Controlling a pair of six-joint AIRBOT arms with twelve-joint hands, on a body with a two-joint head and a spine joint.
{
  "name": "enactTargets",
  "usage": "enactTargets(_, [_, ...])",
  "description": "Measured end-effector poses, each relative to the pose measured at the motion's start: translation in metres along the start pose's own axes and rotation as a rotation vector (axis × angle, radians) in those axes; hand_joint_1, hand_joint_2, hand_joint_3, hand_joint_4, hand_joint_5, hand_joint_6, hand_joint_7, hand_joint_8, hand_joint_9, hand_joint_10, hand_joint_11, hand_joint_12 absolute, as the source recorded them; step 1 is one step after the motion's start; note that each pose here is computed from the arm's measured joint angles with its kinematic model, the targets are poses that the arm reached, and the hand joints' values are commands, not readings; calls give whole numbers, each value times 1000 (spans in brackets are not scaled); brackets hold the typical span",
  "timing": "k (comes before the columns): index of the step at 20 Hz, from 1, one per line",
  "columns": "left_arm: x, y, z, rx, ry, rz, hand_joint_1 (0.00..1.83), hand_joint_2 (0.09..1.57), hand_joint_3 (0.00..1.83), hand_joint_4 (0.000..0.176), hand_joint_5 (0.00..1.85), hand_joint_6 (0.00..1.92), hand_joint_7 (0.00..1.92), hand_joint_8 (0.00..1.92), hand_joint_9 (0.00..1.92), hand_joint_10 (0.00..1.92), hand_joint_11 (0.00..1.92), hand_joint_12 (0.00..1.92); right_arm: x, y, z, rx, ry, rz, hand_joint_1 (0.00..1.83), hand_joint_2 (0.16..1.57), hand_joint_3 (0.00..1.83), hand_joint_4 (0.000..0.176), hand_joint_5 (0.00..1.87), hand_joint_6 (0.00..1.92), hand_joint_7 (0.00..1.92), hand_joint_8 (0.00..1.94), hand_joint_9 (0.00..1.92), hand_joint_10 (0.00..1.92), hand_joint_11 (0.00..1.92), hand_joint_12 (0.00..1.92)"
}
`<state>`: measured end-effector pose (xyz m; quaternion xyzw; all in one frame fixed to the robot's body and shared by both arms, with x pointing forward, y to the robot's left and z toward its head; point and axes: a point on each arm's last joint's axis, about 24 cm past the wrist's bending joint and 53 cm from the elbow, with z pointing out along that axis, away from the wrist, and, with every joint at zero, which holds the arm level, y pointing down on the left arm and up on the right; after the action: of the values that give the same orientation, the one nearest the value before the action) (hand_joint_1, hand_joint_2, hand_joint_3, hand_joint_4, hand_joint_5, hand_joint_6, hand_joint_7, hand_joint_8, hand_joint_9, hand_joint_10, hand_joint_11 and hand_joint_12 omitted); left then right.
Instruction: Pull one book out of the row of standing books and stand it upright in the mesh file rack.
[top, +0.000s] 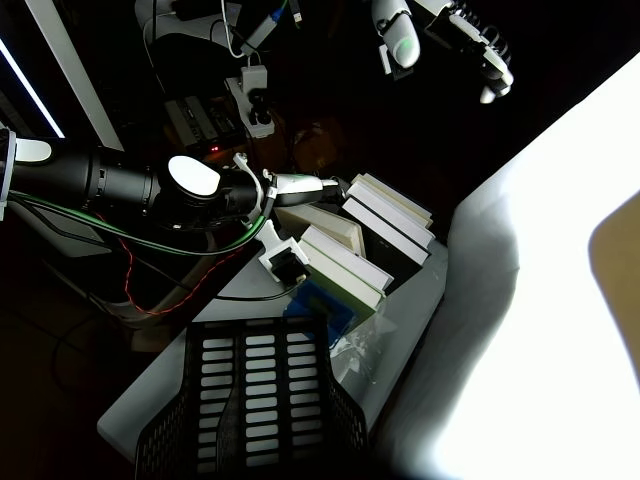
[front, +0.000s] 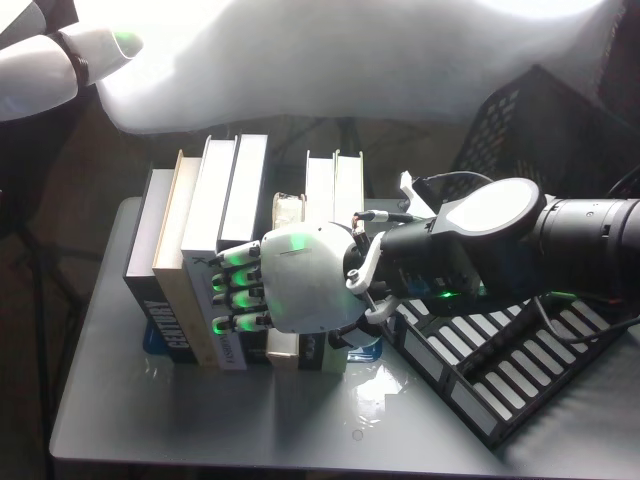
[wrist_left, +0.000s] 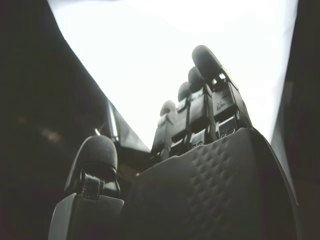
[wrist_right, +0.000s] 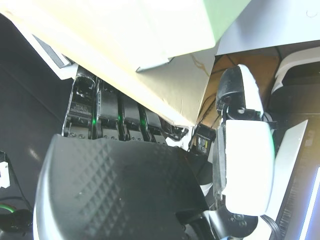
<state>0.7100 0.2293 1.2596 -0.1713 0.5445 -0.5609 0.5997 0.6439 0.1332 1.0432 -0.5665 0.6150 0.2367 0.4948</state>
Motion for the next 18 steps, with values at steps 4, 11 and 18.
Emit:
enactTargets(4, [1, 0, 0, 1, 3, 1, 1, 1486, 0, 0, 53, 26, 0, 248, 0, 263, 2, 1897, 0, -1, 0, -1, -2, 5, 758, 1050, 3, 0, 132, 3, 157, 1, 169, 0, 0, 734])
enactTargets(11, [1, 0, 0, 2, 2, 1, 0, 1412, 0, 0, 94, 39, 84, 81, 61, 30, 0, 1921, 0, -2, -1, 1, -2, 7, 1018, 1051, 3, 0, 278, 154, 366, 34, 304, 747, 68, 1622])
enactTargets(18, [-3, 0, 4, -4, 6, 19, 0, 1551, 30, 20, 2, 1, 44, 25, 7, 144, 3, 1378, 0, -13, -6, 15, -14, 49, 984, 1058, 0, 0, 49, 494, 282, 17, 202, 857, 0, 1620])
